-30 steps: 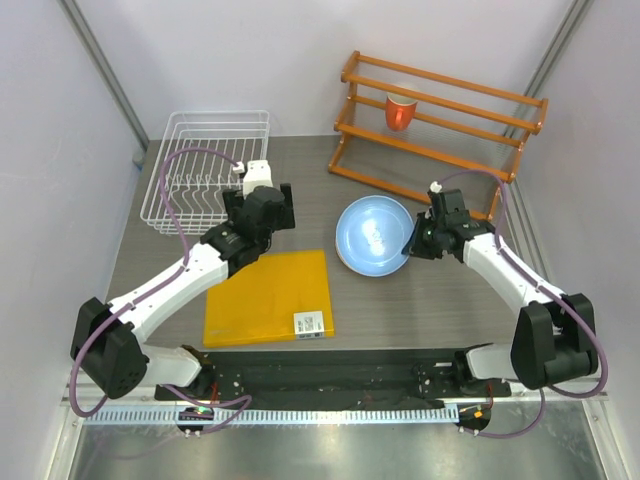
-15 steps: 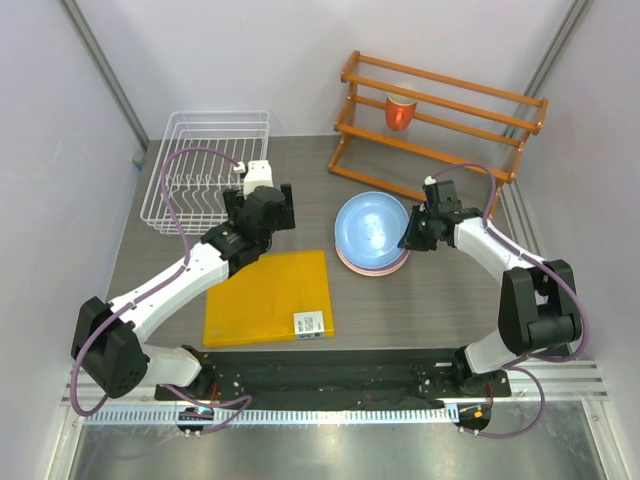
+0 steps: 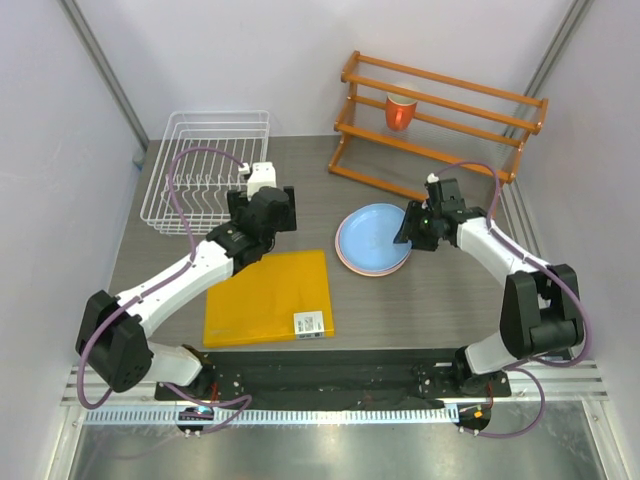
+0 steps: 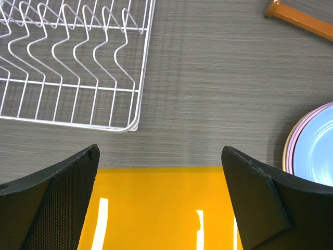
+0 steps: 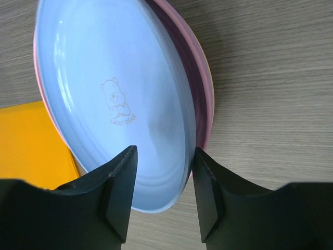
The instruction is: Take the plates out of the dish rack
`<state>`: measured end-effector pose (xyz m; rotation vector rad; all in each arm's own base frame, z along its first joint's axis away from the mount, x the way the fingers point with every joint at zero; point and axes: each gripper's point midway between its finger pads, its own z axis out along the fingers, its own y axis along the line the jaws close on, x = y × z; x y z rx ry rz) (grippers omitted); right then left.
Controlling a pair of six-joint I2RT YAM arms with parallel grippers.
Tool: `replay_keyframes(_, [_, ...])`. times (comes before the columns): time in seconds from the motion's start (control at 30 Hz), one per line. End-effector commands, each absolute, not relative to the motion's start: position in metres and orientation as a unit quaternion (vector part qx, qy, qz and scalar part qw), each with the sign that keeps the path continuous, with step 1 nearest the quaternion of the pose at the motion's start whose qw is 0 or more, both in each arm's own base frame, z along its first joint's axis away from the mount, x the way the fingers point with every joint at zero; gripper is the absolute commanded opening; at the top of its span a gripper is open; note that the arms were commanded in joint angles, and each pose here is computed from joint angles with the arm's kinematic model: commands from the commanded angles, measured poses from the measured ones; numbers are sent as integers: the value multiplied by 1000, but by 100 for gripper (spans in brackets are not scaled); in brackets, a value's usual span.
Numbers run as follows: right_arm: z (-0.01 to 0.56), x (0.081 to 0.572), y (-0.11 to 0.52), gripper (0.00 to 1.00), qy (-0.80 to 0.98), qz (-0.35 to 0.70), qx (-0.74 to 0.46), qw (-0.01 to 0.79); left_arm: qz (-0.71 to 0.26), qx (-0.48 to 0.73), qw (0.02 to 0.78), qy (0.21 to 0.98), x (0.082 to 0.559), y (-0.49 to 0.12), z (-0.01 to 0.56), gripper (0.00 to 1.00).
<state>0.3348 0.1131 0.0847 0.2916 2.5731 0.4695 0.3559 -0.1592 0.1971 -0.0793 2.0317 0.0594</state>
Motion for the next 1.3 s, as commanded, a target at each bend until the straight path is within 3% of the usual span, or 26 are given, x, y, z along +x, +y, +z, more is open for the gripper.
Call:
replay_keyframes(0.0, [118, 331, 113, 54, 936, 184, 89, 286, 20, -42, 543, 838, 362, -161, 213, 99])
replay_keyframes(0.1, [132, 324, 102, 71, 933, 163, 87, 309, 11, -43, 546, 837, 361, -163, 215, 99])
replay_keyframes(0.23, [146, 321, 90, 82, 931, 134, 80, 331, 5, -42, 545, 837, 362, -166, 216, 99])
replay_keyframes(0.63, [189, 313, 29, 91, 873, 17, 139, 468, -13, -48, 558, 829, 360, -167, 230, 100])
replay_keyframes(0.73, [192, 313, 18, 93, 847, 5, 160, 507, -7, -50, 574, 817, 358, -159, 243, 100])
replay_keyframes(0.77, [191, 313, 15, 99, 841, -2, 157, 518, -3, -52, 579, 814, 357, -156, 246, 99])
replay_keyframes(0.97, [192, 312, 12, 100, 773, 23, 158, 614, 4, -64, 613, 788, 345, -136, 278, 99])
replay_keyframes(1.27, [154, 305, -5, 100, 769, -33, 147, 621, -18, -71, 658, 750, 312, -107, 291, 100])
